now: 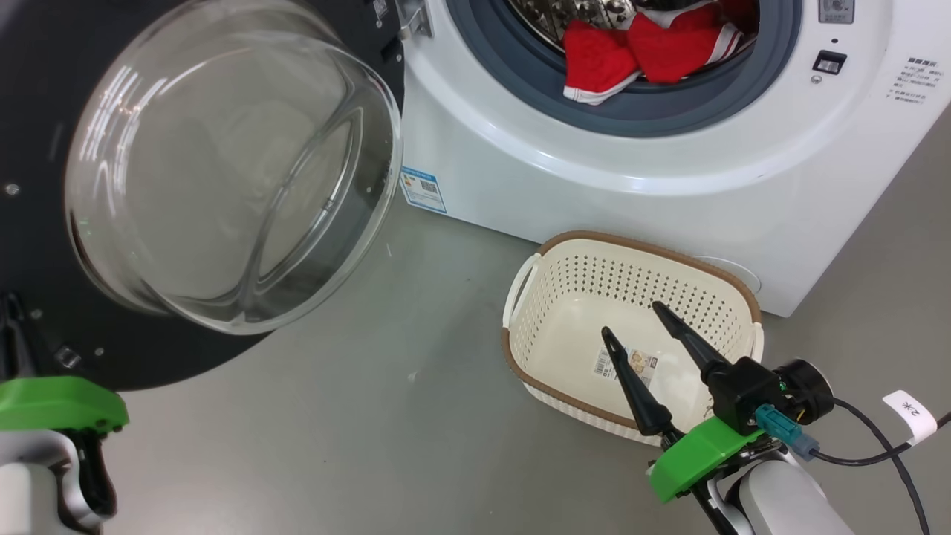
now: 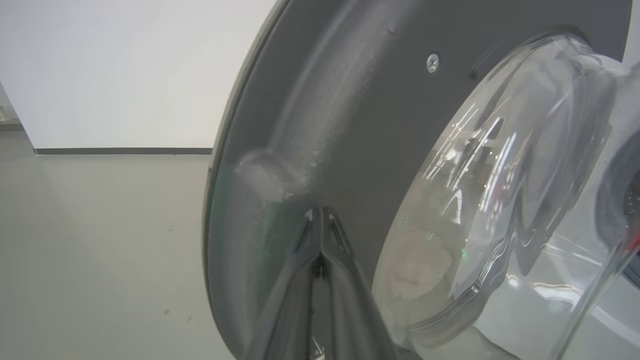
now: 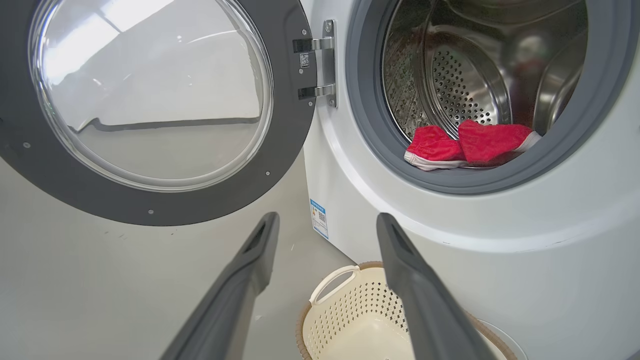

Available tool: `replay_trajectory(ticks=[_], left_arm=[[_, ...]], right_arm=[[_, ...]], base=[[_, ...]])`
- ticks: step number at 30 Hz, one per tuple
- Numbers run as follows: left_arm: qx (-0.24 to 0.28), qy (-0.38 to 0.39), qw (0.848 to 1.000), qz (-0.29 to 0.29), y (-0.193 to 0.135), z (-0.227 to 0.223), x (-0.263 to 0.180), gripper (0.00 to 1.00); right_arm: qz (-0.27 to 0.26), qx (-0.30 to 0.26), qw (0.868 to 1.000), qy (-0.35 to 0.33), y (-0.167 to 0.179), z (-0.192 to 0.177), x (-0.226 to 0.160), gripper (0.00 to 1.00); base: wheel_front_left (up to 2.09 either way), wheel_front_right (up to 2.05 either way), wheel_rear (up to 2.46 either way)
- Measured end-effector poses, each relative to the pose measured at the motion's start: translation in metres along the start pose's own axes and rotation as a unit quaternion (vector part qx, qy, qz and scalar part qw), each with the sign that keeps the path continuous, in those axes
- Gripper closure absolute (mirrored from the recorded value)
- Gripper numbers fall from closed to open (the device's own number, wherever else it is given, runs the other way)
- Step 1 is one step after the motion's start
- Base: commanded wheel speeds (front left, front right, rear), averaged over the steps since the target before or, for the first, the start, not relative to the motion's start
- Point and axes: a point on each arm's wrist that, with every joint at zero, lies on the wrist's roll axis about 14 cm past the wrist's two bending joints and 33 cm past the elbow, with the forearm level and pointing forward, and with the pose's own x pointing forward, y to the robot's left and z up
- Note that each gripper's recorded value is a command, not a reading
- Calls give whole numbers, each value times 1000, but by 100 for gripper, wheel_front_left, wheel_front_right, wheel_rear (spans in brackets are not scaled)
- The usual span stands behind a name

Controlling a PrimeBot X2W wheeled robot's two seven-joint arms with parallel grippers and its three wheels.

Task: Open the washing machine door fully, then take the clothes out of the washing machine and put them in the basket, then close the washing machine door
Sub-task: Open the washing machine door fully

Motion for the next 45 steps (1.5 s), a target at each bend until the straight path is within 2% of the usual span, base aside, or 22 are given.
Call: replay_trajectory(ticks=[11, 26, 27, 28, 29, 31, 32, 33, 39, 45], left_arm=[[24, 18, 1000, 2, -1, -6, 18, 100], [28, 30, 999, -1, 1, -11, 24, 100], [28, 29, 999, -1, 1, -10, 24, 86], [28, 29, 999, -3, 0, -10, 23, 65], [25, 27, 999, -6, -2, -9, 23, 53], [22, 17, 1000, -12, -6, -4, 23, 17], [19, 10, 1000, -17, -8, 0, 22, 5], [16, 2, 1000, -19, -10, 4, 22, 0], [5, -56, 998, -40, -16, 34, 14, 0], [-13, -136, 987, -85, -45, 78, 1, 0]], right_arm=[[-4, -1, 1000, 9, -6, -7, 1, 0], [-18, 1, 1000, 2, -15, -4, 0, 0], [-18, 1, 1000, 2, -15, -3, 0, 0], [-19, 0, 1000, 2, -15, -3, -1, 0], [-19, 1, 1000, 1, -15, -2, -1, 0], [-22, 1, 1000, -1, -16, 1, -2, 0], [-23, 1, 1000, -3, -16, 2, -3, 0], [-25, 2, 1000, -5, -17, 4, -4, 0], [-45, 9, 999, -15, -26, 13, -10, 0], [-79, 10, 996, -32, -45, 26, -22, 0]], base=[[0, 0, 0], [0, 0, 0], [0, 0, 0], [0, 0, 0], [0, 0, 0], [0, 0, 0], [0, 0, 0], [0, 0, 0], [0, 0, 0], [0, 0, 0]])
